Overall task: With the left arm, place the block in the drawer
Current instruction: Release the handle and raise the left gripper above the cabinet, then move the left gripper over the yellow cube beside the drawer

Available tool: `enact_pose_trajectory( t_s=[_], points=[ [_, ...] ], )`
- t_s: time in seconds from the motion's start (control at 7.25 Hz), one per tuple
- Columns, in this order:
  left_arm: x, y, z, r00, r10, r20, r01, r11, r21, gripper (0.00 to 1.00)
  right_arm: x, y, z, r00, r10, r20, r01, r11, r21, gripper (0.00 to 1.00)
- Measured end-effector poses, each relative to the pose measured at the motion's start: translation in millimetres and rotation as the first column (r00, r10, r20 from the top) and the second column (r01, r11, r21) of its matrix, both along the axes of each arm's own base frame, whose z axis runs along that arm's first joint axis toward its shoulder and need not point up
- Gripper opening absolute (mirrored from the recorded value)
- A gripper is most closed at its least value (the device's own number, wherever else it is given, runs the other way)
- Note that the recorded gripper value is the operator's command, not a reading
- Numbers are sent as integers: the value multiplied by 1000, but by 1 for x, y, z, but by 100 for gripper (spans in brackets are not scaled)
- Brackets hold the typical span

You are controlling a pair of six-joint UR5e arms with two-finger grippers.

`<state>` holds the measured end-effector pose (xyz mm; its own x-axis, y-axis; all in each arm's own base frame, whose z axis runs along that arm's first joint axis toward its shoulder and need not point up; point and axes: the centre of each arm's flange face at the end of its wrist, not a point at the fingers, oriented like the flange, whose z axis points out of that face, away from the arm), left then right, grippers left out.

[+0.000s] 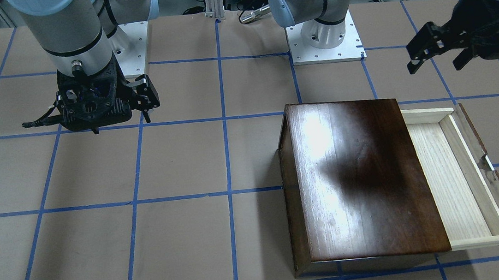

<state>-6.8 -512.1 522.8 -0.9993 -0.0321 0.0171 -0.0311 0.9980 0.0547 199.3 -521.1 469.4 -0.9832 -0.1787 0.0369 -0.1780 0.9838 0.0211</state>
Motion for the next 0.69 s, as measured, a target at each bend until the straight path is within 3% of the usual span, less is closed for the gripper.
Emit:
enact_pose_trajectory(
  t_s=[0.28, 0.69],
  points=[
    [-68, -7, -4, 999, -31, 36, 32, 998, -55, 100, 0, 0, 0, 1000, -1, 0, 1, 1000, 0, 100],
    [-100, -6, -11, 995, -62, 81, 73, 988, -133, 100, 0, 0, 0, 1000, 0, 0, 0, 1000, 0, 100]
  ],
)
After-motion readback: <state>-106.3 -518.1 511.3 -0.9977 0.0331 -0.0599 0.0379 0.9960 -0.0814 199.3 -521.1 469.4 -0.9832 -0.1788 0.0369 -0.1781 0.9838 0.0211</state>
